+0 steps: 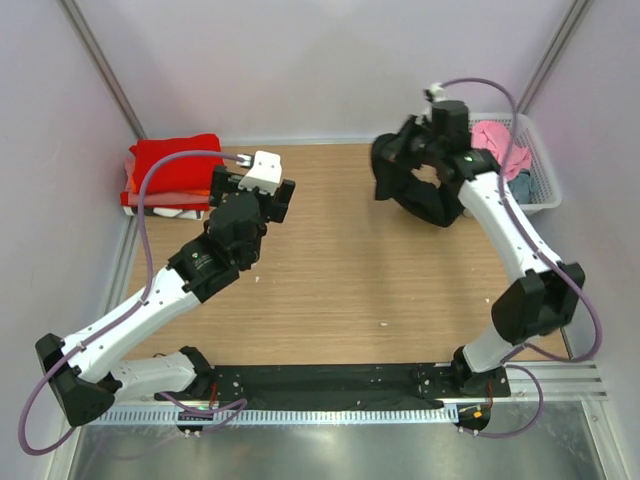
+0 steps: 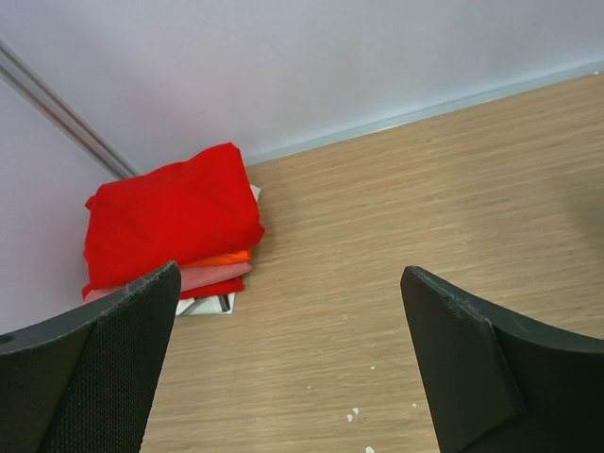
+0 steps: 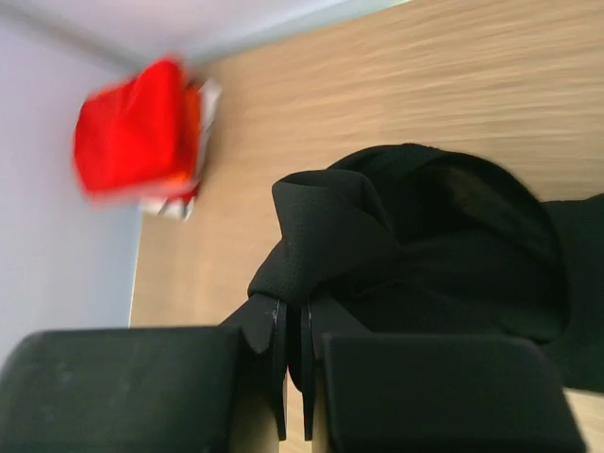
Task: Fold and stack the t-shirts
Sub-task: Move the tshirt to the center of the board
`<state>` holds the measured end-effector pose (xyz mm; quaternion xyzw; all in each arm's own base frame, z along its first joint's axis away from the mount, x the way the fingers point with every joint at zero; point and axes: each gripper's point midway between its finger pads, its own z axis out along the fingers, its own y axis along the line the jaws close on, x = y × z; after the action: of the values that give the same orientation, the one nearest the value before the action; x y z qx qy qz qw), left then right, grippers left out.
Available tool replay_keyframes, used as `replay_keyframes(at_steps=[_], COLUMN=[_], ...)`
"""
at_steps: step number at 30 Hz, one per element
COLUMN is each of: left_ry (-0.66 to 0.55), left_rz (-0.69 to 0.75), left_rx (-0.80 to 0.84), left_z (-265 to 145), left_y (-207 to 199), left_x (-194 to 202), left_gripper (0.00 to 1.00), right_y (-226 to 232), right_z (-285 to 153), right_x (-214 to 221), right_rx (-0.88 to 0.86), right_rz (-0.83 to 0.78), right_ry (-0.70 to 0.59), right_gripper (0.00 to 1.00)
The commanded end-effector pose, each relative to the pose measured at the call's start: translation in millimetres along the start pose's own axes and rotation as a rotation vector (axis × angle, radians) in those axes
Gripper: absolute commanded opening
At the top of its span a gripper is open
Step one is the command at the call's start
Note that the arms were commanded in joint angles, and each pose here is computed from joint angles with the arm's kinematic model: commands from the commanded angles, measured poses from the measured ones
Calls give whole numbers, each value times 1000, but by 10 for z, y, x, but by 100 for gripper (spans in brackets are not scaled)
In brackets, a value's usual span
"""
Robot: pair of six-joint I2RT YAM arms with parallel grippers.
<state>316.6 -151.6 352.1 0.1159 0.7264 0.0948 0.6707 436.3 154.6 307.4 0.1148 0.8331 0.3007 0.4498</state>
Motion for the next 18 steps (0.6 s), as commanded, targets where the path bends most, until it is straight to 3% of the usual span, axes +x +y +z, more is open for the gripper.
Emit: replay_keyframes(at_steps=[1,4,5,9,13,14,16,17,18], left_ry=[-25,-27,-31,-36,-39,-40,-43,-44,-47], left_rz=[-38,-34,-42,-44,-40,-39,-43,-44,-49], left_rx=[-73,-98,-115,-142,-146,-146,-147,-151,-147], left_z=[-27,-29,-39,-60,-63,-66,-74,-80,-87], left_y=[164,214,251,309,322,327,340,358,356], left_x=[-180,-175,-187,-190,-199,-202,-219,-226,-235], left_gripper=[100,100,100,100,100,100,100,100,100], right_y=[1469,1986,2206,2315,1789,1366,896,361,49], right_z=[-437,-691,-914,-1279,-1080,-870,-838,-584,-526], right_x=[-36,-199,-364,-763,-830,-740,-605,-254,-107], right_rx=[-390,-516,-574,-567,-292,-113,54,209,291], right_rz=[-247,-291,-294,-288,-286,-266,-214,-208,-193], right_ry=[-8,-45,-113,-315,-356,-348,-357,-295,-270], right_gripper=[1,1,1,1,1,2,18,56,79])
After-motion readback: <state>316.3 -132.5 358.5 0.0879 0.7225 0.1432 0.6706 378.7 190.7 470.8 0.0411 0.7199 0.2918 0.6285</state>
